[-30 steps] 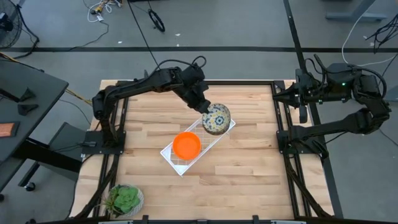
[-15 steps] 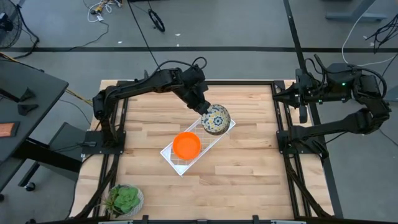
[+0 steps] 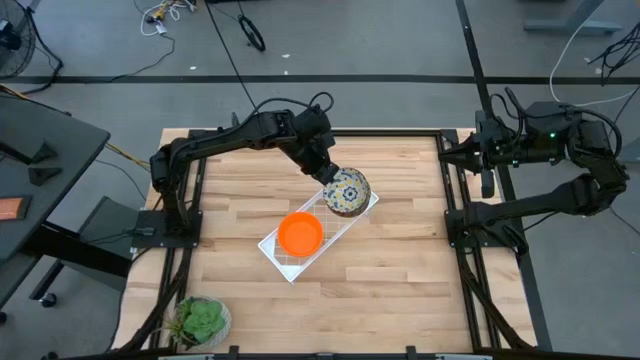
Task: Pick & Place Mini bowls
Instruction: Stack the yellow patterned bowl on top of the yellow patterned bowl on the shelf
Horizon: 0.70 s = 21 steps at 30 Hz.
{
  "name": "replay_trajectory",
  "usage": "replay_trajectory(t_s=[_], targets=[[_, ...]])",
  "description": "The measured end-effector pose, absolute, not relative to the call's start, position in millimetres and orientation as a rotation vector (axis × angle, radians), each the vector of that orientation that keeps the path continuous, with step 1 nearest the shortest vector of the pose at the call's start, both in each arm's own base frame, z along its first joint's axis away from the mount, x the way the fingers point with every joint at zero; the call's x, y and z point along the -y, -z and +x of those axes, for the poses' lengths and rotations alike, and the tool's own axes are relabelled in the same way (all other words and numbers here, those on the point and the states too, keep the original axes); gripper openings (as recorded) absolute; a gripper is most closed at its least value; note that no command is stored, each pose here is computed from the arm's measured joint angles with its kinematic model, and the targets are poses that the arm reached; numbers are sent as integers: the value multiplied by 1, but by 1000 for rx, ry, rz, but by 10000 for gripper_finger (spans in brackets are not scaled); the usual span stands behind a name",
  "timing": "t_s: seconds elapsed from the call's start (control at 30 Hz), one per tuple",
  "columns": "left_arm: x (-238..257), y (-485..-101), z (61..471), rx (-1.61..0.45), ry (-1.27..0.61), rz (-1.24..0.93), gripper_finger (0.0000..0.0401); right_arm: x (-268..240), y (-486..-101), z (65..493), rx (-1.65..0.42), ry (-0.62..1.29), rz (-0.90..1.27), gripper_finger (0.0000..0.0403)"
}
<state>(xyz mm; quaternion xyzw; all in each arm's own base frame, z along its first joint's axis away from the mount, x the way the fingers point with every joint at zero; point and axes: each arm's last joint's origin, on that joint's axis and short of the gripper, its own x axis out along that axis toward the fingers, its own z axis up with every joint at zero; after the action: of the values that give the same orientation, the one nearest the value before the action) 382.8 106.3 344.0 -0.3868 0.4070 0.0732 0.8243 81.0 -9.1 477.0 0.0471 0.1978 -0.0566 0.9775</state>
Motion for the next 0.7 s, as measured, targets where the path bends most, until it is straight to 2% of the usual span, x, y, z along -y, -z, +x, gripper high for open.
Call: replay_trajectory(t_s=[0.23,0.57,0.7], targets=[[-107,-344,383,-863,-160,-821,41,9,-477,81,-398,114,95,32],[-107,-344,383,-862,-161,-808,43,9,-477,81,-399,114,95,32],[-107,-344,383,-861,-157,-804,64,9,-477,81,-398,114,95,32]])
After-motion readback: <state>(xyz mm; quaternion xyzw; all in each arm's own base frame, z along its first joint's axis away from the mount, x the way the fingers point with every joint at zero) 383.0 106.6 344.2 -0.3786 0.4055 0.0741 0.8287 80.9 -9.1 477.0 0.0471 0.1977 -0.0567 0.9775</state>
